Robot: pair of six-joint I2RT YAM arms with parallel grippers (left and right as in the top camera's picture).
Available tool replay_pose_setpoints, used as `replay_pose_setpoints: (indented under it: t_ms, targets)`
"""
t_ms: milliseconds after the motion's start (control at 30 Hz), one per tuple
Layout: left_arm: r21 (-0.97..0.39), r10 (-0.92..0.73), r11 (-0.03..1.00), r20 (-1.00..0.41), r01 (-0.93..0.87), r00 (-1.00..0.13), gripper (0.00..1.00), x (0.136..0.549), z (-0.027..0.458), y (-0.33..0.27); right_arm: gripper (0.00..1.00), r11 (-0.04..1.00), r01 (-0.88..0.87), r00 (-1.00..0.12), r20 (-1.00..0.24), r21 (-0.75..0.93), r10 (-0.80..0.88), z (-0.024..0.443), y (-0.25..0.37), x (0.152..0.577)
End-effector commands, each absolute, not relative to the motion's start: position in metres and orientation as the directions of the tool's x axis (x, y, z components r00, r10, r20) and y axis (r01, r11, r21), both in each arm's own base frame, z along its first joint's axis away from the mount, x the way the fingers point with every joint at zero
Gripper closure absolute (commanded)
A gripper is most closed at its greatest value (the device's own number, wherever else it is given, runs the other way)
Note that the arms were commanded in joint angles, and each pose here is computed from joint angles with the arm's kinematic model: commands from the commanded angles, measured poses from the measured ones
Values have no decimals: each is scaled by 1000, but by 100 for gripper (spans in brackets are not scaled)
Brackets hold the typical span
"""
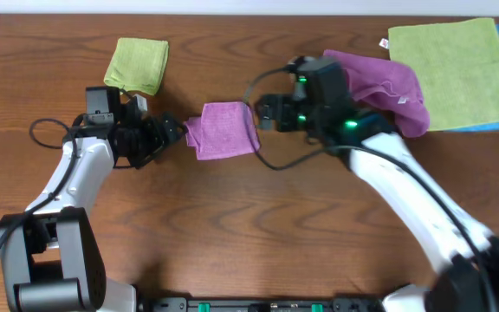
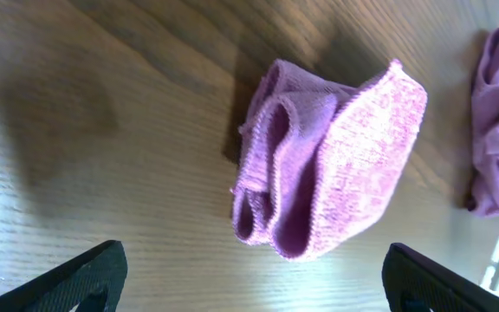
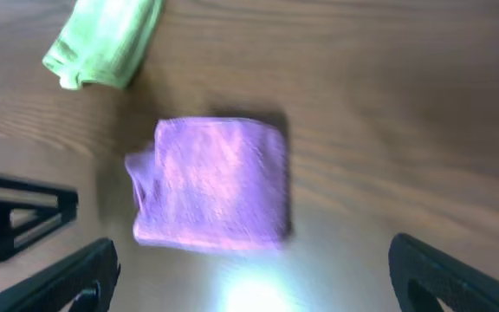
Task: Fold the cloth
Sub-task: 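Release the folded cloth with the right gripper and retract it right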
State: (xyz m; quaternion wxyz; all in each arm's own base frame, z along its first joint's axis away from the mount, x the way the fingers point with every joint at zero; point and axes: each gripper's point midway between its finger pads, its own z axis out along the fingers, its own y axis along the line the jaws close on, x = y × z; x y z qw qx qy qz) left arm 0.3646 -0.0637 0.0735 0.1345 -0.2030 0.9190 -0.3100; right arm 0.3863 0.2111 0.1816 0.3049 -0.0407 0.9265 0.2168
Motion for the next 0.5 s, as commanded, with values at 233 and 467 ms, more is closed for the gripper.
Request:
replay_pose_setpoints:
  t_ms: [233, 467]
  targets:
    - [-686, -476, 635, 17, -357, -879, 5, 357, 68, -91, 1, 926, -281, -775, -629, 251, -65, 203, 133, 312]
    - [-682, -450, 626, 81, -379, -890, 5, 353, 56, -123, 1, 932, -214, -764, -644, 293, 27, 167, 91, 251]
